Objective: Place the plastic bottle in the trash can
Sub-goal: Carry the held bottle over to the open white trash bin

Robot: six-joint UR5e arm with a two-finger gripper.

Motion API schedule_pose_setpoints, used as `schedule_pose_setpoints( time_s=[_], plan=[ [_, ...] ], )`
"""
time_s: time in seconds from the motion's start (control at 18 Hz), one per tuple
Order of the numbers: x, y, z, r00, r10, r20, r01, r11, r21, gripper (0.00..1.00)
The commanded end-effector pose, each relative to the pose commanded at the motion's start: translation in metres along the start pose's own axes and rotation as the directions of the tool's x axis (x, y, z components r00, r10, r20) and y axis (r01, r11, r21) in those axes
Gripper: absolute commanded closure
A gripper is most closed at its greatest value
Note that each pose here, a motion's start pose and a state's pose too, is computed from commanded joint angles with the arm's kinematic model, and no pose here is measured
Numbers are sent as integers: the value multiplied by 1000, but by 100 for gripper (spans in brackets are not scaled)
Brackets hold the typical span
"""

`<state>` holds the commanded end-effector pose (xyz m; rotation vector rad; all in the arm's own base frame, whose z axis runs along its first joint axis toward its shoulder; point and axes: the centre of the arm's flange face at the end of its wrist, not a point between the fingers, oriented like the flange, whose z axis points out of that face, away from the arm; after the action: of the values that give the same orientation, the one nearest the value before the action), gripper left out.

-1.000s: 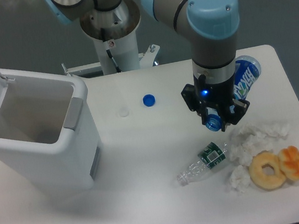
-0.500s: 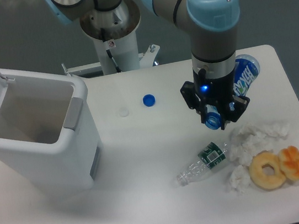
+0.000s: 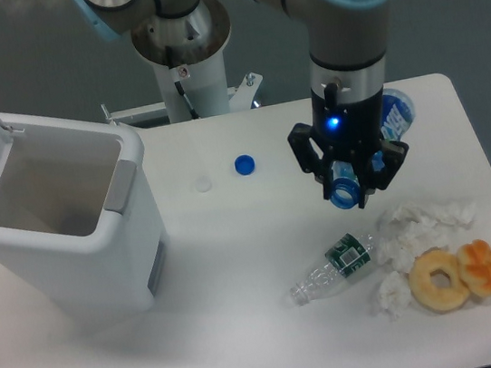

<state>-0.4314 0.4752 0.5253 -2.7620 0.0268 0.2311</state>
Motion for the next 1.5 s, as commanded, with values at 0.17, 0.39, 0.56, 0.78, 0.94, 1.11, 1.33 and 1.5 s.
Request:
schedule_pose_setpoints(
  time_s=[0.17, 0.39, 0.56, 0.78, 0.94, 1.11, 1.33, 1.5],
  plan=[
    [23, -9, -20, 999, -28, -31, 30, 997, 73, 92],
    [61, -34, -53, 995, -98, -32, 102, 982, 156, 92],
    [103, -64, -71, 983, -172, -69, 184, 956, 230, 92],
    [162, -89, -92, 959, -248, -135, 278, 916, 290, 92],
    [179, -97, -110, 947, -284, -149, 319, 884, 341, 92],
    [191, -102, -119, 944, -287, -160, 327, 871, 366, 92],
    [212, -114, -117, 943, -278, -183, 328, 865, 379, 91],
    [232, -124, -114, 932, -291, -218, 354, 860, 367, 91]
  ],
)
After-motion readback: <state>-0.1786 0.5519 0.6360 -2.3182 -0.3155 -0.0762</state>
